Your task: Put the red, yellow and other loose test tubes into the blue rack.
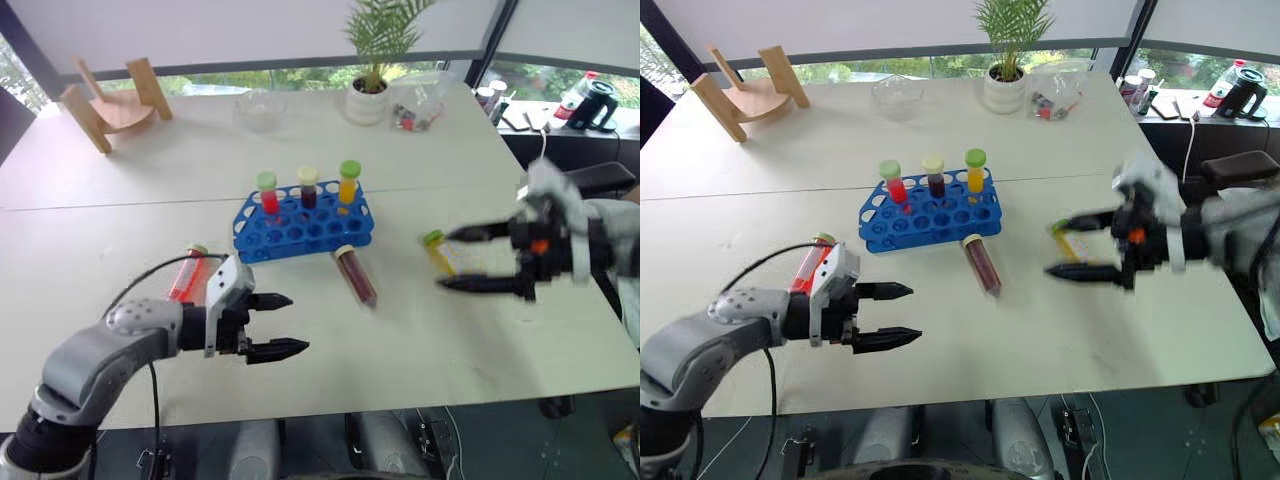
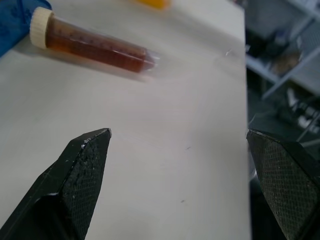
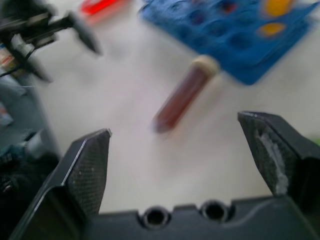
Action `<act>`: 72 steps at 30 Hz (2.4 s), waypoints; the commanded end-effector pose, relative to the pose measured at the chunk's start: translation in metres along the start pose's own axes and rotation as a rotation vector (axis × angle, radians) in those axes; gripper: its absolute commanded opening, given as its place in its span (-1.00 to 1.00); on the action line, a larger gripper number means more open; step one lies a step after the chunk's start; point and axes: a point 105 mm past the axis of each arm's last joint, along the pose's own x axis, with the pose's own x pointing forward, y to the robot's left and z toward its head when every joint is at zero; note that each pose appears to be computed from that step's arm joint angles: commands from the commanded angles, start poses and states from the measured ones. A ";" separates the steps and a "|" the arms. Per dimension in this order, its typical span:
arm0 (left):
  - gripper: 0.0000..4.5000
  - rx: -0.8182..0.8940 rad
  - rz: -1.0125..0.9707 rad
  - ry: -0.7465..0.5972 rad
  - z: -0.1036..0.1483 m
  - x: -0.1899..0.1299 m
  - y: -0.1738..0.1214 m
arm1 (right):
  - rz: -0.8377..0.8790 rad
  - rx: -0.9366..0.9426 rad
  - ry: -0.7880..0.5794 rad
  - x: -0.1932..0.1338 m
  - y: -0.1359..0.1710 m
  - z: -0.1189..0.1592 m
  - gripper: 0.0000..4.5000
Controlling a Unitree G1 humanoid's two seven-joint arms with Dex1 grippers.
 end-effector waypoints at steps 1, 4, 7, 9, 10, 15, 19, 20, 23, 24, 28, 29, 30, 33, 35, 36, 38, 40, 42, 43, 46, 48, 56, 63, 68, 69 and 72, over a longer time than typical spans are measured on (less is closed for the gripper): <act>0.97 0.255 0.048 0.037 0.034 -0.014 0.016 | -0.146 0.106 0.184 -0.001 -0.040 -0.015 1.00; 0.97 0.368 0.057 0.090 0.041 -0.018 0.020 | -0.129 0.195 0.281 0.007 -0.051 -0.026 1.00; 0.97 0.453 0.063 0.122 0.044 -0.021 0.023 | -0.153 0.229 0.402 0.016 -0.066 -0.041 1.00; 0.97 0.491 0.074 0.136 0.046 -0.020 0.024 | -0.154 0.250 0.453 0.020 -0.074 -0.047 1.00; 0.97 0.499 0.080 0.134 0.047 -0.018 0.025 | -0.156 0.260 0.470 0.022 -0.078 -0.049 1.00; 0.97 0.480 0.092 0.122 0.038 -0.010 0.024 | -0.112 0.284 0.550 0.045 -0.082 -0.064 1.00; 0.99 0.457 0.096 0.098 0.035 -0.004 0.023 | -0.102 0.258 0.626 0.062 -0.083 -0.085 0.89; 1.00 0.452 0.100 0.095 0.035 -0.003 0.023 | -0.102 0.240 0.646 0.065 -0.084 -0.091 0.75; 1.00 0.444 0.108 0.099 0.033 -0.005 0.026 | -0.097 0.190 0.678 0.068 -0.085 -0.100 0.14; 1.00 0.442 0.110 0.103 0.032 -0.006 0.026 | -0.094 0.182 0.683 0.069 -0.085 -0.101 -0.10; 1.00 0.429 0.123 0.127 0.027 -0.012 0.031 | -0.058 0.183 0.674 0.064 -0.081 -0.106 -0.63; 1.00 0.421 0.128 0.130 0.026 -0.014 0.032 | -0.052 0.147 0.661 0.061 -0.081 -0.104 -0.63; 1.00 0.390 0.140 0.130 0.023 -0.020 0.037 | -0.019 0.069 0.529 0.066 -0.078 -0.080 -0.63; 1.00 0.318 0.165 0.113 0.020 -0.036 0.046 | 0.007 -0.097 0.162 0.076 -0.062 -0.012 -0.63; 1.00 0.248 0.176 0.066 0.024 -0.047 0.052 | -0.034 -0.169 -0.201 0.076 -0.045 0.043 -0.63; 1.00 0.227 0.186 0.058 0.025 -0.052 0.055 | -0.064 -0.182 -0.354 0.071 -0.036 0.062 -0.63; 1.00 0.212 0.214 0.091 0.022 -0.062 0.063 | -0.179 -0.135 -0.566 0.070 -0.028 0.081 -0.63; 1.00 0.222 0.219 0.129 0.020 -0.065 0.066 | -0.260 -0.053 -0.724 0.074 -0.017 0.087 -0.63; 1.00 0.223 0.215 0.127 0.024 -0.064 0.069 | -0.335 0.024 -0.804 0.086 -0.009 0.079 -0.63; 1.00 0.225 0.210 0.130 0.025 -0.062 0.070 | -0.374 0.035 -0.814 0.095 -0.004 0.073 -0.63; 1.00 0.237 0.199 0.154 0.026 -0.061 0.072 | -0.425 0.086 -0.819 0.117 0.008 0.059 -0.63; 1.00 0.250 0.201 0.172 0.027 -0.061 0.075 | -0.416 0.128 -0.820 0.128 0.014 0.053 -0.63; 1.00 0.281 0.188 0.192 0.029 -0.055 0.077 | -0.453 0.101 -0.780 0.147 0.004 0.037 -0.63; 1.00 0.275 0.196 0.193 0.025 -0.054 0.077 | -0.426 0.033 -0.717 0.159 0.000 0.029 -0.63; 1.00 0.271 0.203 0.188 0.023 -0.053 0.076 | -0.426 0.035 -0.726 0.157 -0.001 0.031 -0.16; 1.00 0.270 0.205 0.187 0.023 -0.052 0.076 | -0.425 0.033 -0.729 0.155 0.000 0.032 0.00; 1.00 0.267 0.210 0.178 0.023 -0.052 0.076 | -0.414 0.018 -0.725 0.148 0.005 0.035 0.70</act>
